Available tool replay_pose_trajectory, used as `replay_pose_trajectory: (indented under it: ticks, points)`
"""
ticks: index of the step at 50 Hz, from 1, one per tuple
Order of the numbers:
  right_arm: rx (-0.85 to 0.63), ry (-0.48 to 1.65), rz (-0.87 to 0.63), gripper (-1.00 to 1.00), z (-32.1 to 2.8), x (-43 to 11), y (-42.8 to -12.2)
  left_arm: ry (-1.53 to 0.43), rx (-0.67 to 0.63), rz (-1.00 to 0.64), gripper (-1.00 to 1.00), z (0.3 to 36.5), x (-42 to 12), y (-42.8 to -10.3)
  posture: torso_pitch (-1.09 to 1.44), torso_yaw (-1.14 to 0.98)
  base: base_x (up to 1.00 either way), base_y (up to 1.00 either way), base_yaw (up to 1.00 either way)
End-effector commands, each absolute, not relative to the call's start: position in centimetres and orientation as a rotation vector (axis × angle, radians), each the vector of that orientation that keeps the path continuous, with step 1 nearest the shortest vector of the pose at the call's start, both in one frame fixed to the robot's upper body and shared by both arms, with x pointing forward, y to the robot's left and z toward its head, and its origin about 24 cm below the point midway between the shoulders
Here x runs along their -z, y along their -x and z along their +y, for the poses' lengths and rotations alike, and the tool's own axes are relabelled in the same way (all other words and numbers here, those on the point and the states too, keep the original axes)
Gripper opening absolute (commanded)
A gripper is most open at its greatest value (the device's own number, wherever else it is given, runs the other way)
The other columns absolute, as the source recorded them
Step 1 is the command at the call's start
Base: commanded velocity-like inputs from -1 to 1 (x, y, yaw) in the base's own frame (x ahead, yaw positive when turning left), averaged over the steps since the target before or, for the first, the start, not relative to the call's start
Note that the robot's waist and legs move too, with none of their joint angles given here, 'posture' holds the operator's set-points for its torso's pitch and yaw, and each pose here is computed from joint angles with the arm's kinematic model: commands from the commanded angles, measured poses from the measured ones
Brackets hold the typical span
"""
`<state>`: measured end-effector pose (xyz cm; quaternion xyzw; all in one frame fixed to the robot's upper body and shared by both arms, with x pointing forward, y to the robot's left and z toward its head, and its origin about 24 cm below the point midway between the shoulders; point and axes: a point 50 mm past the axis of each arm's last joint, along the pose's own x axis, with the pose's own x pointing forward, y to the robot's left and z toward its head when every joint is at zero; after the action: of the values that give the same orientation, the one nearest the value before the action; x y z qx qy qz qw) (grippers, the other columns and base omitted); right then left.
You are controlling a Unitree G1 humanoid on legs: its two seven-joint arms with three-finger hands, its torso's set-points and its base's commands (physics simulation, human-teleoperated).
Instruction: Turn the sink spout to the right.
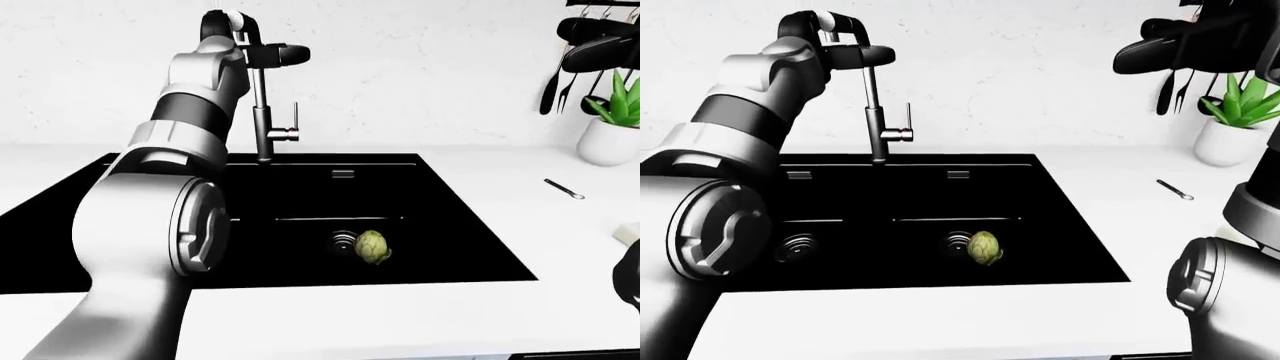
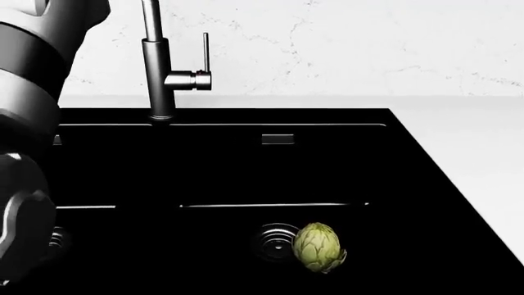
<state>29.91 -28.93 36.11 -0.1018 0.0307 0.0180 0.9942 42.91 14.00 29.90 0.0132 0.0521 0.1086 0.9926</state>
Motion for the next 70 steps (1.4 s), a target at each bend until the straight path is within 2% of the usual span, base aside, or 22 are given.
replay_pose_trajectory:
  ticks: [1, 70]
  points:
    - [-0.028, 0.226, -0.006, 1.0, -28.9, -37.5, -29.3, -0.016, -0.208, -0.006, 1.0, 13.7, -32.7, -42.5, -0.44, 0.0, 0.0, 0.0, 0.0]
    - [-0.015, 0.223, -0.016, 1.0, -29.3, -37.7, -27.9, -0.046, -0.112, 0.005, 1.0, 9.7, -32.5, -42.3, -0.44, 0.0, 0.0, 0.0, 0.0]
